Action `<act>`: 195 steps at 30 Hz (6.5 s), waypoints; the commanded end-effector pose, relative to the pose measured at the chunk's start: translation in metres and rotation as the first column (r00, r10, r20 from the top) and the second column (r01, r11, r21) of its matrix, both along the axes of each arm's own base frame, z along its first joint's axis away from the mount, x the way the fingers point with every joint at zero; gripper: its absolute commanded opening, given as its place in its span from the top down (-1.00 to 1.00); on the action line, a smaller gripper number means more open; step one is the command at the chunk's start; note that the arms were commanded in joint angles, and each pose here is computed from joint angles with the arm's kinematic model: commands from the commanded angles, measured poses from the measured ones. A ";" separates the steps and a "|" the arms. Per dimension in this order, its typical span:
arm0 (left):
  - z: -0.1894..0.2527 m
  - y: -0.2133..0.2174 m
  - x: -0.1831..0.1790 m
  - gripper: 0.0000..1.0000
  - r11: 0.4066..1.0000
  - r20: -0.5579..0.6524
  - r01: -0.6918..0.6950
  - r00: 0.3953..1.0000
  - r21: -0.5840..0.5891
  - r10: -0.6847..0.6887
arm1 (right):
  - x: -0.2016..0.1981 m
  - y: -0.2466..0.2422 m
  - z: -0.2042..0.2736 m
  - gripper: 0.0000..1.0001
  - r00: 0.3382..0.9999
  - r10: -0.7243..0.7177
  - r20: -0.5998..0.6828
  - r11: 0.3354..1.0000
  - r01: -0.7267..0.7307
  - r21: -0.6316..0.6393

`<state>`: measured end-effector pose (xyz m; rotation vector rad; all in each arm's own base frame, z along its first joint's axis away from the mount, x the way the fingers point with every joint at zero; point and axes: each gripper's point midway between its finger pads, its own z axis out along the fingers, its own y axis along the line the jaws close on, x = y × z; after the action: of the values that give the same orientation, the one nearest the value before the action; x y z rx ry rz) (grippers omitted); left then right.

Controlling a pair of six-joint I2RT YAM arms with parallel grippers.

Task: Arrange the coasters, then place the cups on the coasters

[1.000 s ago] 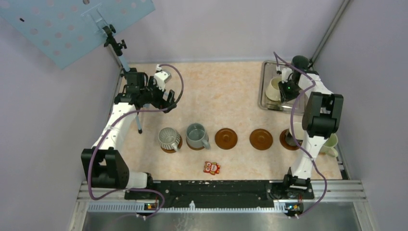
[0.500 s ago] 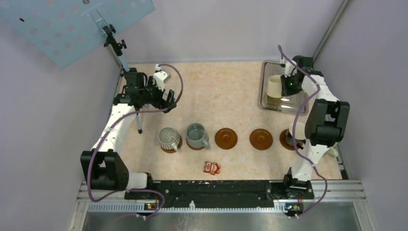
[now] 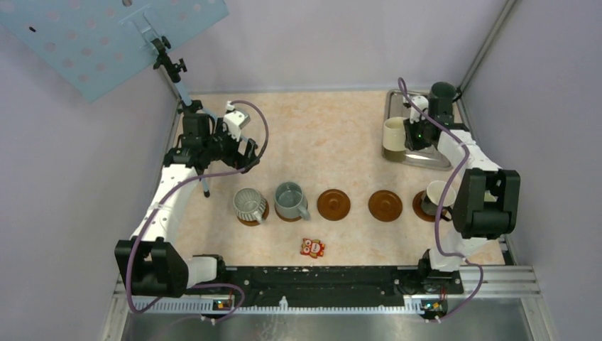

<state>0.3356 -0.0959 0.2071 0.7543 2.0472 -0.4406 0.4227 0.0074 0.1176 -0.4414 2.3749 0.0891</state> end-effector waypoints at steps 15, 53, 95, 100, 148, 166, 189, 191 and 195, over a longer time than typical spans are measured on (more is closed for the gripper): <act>0.008 -0.001 0.002 -0.97 1.000 0.036 0.004 0.999 0.001 -0.004 | 0.001 -0.005 -0.026 0.68 0.998 0.026 -0.057 0.999 -0.027 -0.024; 0.005 0.002 0.003 -0.97 1.000 0.019 -0.023 1.000 -0.001 0.023 | 0.020 -0.015 -0.039 0.57 0.994 -0.101 -0.034 0.995 0.101 -0.023; -0.003 0.007 -0.063 -0.97 0.998 0.047 -0.063 0.997 -0.015 0.064 | -0.163 0.193 0.063 1.00 0.996 0.031 0.078 0.967 -0.050 0.249; -0.010 0.008 -0.071 -0.97 0.997 0.033 -0.076 0.996 -0.026 0.077 | -0.187 0.222 0.050 1.00 0.991 0.101 0.084 0.960 -0.119 0.254; -0.012 0.019 -0.070 -0.97 0.989 0.072 -0.150 0.986 -0.011 0.150 | -0.206 0.241 -0.029 1.00 0.986 0.136 0.096 0.981 -0.147 0.124; -0.016 0.020 -0.070 -0.97 0.988 0.080 -0.156 0.985 -0.004 0.156 | -0.210 0.242 -0.038 1.00 0.988 0.145 0.062 0.983 -0.150 0.104; -0.024 0.022 -0.067 -0.97 0.987 0.070 -0.159 0.985 0.013 0.158 | -0.225 0.241 -0.041 0.70 0.980 0.198 0.031 0.978 -0.200 0.054; -0.025 0.023 -0.068 -0.98 0.987 0.070 -0.161 0.985 0.015 0.160 | -0.227 0.241 -0.042 0.35 0.979 0.203 0.021 0.977 -0.204 0.058; -0.025 0.024 -0.068 -0.97 0.986 0.075 -0.163 0.984 0.020 0.161 | -0.229 0.242 -0.039 0.01 0.979 0.202 0.008 0.977 -0.202 0.064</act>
<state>0.2628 -0.0732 0.1777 0.5978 2.0683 -0.3176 0.1906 0.2337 0.0588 -0.6613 2.3455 0.2032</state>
